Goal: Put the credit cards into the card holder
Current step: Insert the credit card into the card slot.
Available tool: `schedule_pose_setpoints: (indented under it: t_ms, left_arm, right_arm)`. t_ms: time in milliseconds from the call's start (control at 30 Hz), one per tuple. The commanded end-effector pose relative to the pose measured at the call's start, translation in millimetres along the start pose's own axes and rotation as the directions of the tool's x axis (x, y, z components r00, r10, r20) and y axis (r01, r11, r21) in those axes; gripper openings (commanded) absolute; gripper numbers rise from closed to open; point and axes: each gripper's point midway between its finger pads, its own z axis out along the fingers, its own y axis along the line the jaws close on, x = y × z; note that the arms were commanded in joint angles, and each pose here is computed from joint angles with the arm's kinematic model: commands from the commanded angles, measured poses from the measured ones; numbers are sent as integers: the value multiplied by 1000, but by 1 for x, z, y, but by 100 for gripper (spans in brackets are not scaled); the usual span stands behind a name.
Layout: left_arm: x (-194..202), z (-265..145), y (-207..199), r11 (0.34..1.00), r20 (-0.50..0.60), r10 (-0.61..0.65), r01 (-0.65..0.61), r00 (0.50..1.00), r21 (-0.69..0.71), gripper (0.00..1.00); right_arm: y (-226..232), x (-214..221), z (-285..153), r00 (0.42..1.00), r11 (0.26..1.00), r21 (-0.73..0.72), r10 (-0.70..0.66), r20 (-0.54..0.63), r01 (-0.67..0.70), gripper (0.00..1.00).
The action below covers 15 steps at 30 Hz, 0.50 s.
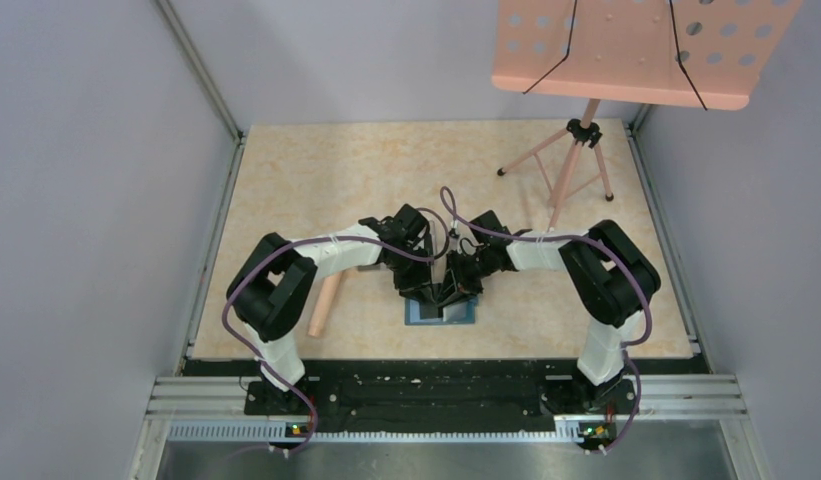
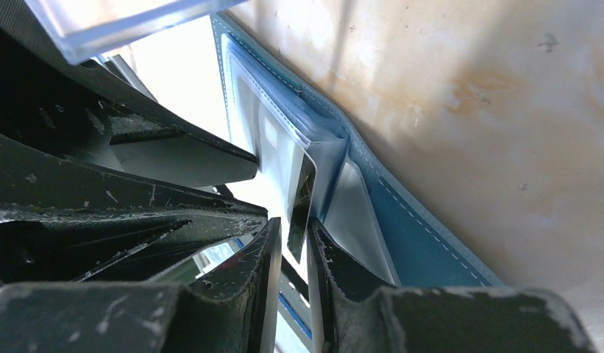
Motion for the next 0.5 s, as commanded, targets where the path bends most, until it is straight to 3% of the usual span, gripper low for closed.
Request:
schedule_pose_setpoints:
  t_ms: [0,167,467]
  left_arm:
    - [-8,-16,-9,999,66,29,-30,997,19,38]
    - [-8,-27,-2,1000,108,27,-26,994,-8,41]
    - [-3,-18,22,995,78,-5,13,997,-99,41]
  right_arm:
    - [15,-1,4,999,997,-57,-45,-4,45,20]
    - [11,1,5,999,998,-44,-41,-9,40,22]
    - [10,2,6,999,998,-43,-44,-13,43,25]
